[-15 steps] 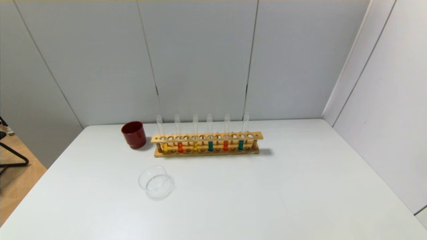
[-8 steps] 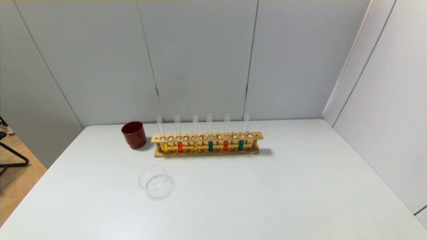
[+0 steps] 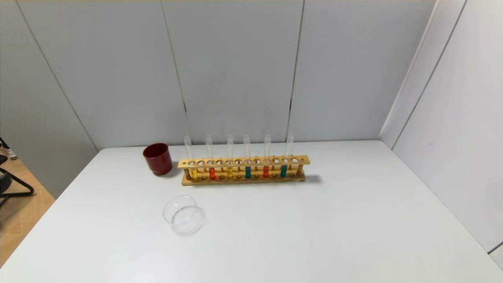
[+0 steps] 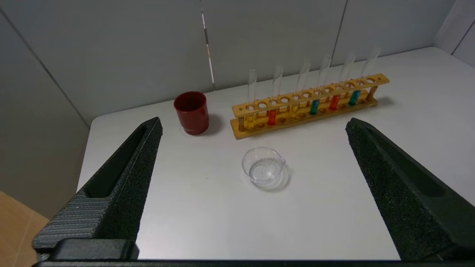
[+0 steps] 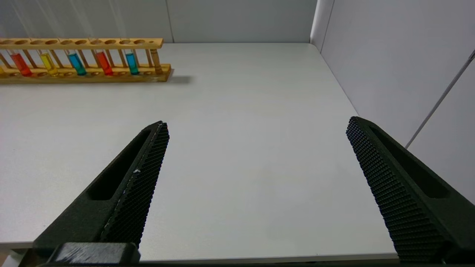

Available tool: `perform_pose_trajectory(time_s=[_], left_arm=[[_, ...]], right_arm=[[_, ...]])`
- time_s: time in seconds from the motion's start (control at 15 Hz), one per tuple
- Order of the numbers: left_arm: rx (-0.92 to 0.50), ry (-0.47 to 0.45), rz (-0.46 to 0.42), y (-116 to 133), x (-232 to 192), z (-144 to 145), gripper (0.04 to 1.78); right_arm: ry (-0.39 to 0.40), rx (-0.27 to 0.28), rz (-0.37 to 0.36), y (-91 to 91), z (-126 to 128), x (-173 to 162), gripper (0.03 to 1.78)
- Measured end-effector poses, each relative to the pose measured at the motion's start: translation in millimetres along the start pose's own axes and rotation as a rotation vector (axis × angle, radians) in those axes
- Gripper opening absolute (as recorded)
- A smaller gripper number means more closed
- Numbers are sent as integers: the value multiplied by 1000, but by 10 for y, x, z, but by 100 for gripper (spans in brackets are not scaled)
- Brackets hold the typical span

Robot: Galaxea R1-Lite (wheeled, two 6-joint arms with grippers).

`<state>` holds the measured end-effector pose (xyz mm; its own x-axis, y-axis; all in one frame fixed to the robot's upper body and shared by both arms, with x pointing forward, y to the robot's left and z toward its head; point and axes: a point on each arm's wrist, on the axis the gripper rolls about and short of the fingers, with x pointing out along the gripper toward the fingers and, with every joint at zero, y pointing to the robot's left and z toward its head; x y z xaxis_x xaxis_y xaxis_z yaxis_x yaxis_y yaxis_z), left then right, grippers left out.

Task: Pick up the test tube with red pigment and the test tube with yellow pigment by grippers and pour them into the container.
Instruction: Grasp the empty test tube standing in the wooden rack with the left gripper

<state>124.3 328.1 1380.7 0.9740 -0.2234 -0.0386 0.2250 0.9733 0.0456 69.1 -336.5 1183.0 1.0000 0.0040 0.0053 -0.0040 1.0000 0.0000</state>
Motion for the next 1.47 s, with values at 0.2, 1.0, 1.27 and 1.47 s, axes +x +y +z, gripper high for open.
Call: perform_pose_trajectory(time_s=[0.2, 1.0, 1.27, 1.47], left_arm=[[-10, 37, -11, 128, 632, 155, 175], [-40, 131, -100, 345, 2583, -653, 175], [-38, 141, -111, 359, 2917, -996, 175], [-34, 139, -129, 336, 3101, -1210, 175]], right_arm=[[0, 0, -1, 0, 0, 0, 175], [0, 0, -1, 0, 0, 0, 175], [0, 0, -2, 0, 0, 0, 175], [0, 0, -1, 0, 0, 0, 175]])
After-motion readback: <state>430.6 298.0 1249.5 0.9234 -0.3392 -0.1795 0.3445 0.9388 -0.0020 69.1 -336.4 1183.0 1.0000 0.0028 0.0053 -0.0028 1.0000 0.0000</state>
